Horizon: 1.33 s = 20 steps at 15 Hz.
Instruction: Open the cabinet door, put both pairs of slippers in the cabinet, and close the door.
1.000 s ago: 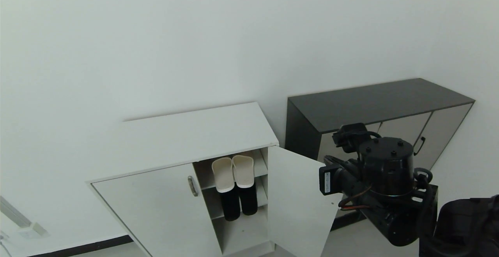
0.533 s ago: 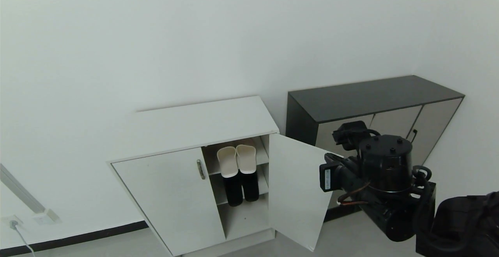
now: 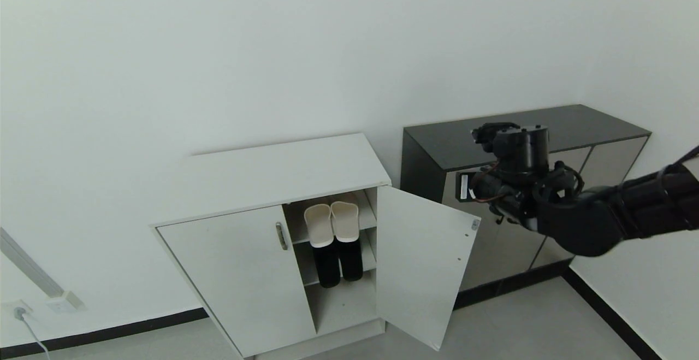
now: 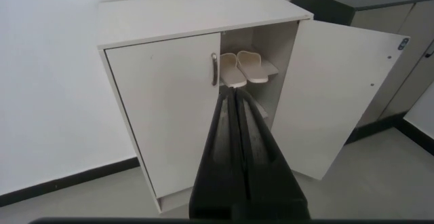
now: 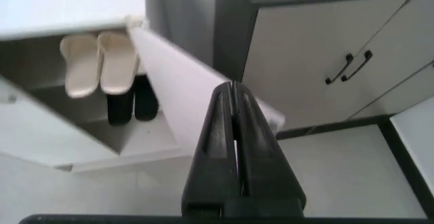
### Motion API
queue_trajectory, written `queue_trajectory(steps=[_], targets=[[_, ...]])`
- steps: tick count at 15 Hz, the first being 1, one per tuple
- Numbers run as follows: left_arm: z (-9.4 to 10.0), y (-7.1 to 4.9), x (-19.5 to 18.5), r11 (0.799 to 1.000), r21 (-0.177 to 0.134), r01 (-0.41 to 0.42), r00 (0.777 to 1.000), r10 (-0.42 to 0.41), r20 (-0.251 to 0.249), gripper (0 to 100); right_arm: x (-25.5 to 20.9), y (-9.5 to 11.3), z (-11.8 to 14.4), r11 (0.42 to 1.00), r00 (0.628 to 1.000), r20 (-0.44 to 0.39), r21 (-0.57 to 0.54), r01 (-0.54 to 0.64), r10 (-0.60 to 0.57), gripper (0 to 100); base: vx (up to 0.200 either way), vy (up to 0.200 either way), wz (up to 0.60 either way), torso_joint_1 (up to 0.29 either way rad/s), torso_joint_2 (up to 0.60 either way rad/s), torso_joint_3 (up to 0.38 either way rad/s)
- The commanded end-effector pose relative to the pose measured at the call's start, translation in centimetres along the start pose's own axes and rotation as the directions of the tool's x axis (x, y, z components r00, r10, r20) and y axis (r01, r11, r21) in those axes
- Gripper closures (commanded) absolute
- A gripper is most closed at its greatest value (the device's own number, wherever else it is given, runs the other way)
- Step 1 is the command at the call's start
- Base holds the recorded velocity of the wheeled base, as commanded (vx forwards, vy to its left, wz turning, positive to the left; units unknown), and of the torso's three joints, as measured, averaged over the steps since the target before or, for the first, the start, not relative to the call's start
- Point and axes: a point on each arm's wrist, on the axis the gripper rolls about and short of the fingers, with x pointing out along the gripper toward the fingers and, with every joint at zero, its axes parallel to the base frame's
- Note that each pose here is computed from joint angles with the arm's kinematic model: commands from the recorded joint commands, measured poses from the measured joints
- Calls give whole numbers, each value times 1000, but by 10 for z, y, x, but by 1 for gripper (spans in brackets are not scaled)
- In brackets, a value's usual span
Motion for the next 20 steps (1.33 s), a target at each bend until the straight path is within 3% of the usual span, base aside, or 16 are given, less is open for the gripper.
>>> queue_trajectory(steps=[1, 7, 20], targets=[[0, 0, 0, 1000, 0, 0, 1000, 0, -1, 100, 71, -22, -5, 996, 993, -97, 64, 69, -63, 100, 0, 0, 0, 0, 0, 0], [0, 0, 0, 1000, 0, 0, 1000, 0, -1, 100, 126, -53, -32, 986, 976, -177, 79, 146, -131, 100, 0, 0, 0, 0, 0, 0], [0, 0, 0, 1000, -2, 0, 1000, 0, -1, 100, 127, -49, -58, 989, 963, -256, 90, 115, -89, 100, 0, 0, 0, 0, 0, 0]])
